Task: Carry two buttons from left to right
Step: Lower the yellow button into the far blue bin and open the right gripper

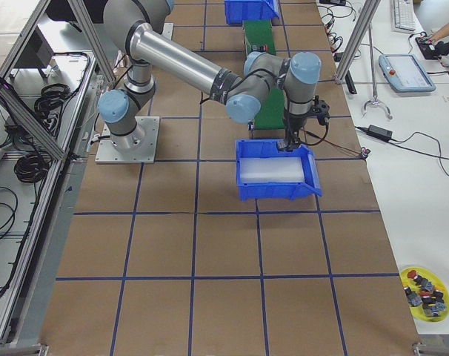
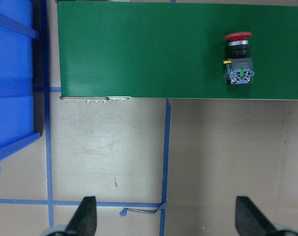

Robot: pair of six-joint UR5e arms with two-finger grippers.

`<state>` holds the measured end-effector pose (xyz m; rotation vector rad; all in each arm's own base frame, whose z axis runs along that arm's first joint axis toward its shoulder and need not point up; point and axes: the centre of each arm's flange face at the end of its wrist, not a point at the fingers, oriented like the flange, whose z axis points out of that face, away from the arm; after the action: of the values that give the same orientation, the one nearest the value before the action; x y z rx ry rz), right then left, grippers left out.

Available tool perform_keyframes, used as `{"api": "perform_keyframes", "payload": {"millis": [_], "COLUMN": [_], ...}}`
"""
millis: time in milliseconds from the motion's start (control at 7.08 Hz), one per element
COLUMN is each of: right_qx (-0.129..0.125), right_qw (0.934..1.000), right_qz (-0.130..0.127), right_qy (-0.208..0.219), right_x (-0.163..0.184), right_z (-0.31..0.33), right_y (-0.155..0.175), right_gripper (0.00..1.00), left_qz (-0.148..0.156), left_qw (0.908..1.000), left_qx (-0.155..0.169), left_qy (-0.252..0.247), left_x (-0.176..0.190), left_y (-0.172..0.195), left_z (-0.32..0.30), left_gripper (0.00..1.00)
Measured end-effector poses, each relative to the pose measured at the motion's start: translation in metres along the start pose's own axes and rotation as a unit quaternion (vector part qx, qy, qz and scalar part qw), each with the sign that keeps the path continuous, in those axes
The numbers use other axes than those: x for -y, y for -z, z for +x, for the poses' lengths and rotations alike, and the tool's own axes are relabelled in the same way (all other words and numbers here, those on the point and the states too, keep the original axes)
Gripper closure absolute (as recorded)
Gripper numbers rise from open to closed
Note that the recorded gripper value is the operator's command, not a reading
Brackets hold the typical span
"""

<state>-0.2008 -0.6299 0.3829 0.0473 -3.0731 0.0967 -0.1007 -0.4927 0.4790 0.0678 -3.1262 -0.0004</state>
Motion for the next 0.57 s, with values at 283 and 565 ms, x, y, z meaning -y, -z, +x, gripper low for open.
{"api": "perform_keyframes", "payload": {"millis": [283,565], "right_qx": [-0.003,0.001], "right_qw": [1.0,1.0], "right_qz": [0.006,-0.001], "right_qy": [-0.001,0.0], "right_x": [-0.02,-0.04], "right_z": [0.001,-0.013], "right_y": [-0.05,-0.096], "right_gripper": [0.95,0.94], "left_qz": [-0.002,-0.005], "left_qw": [1.0,1.0], "left_qx": [0.001,0.001], "left_qy": [0.002,0.003], "left_x": [0.0,-0.001], "left_y": [0.0,0.0], "left_z": [0.003,0.007], "left_gripper": [0.0,0.0]}}
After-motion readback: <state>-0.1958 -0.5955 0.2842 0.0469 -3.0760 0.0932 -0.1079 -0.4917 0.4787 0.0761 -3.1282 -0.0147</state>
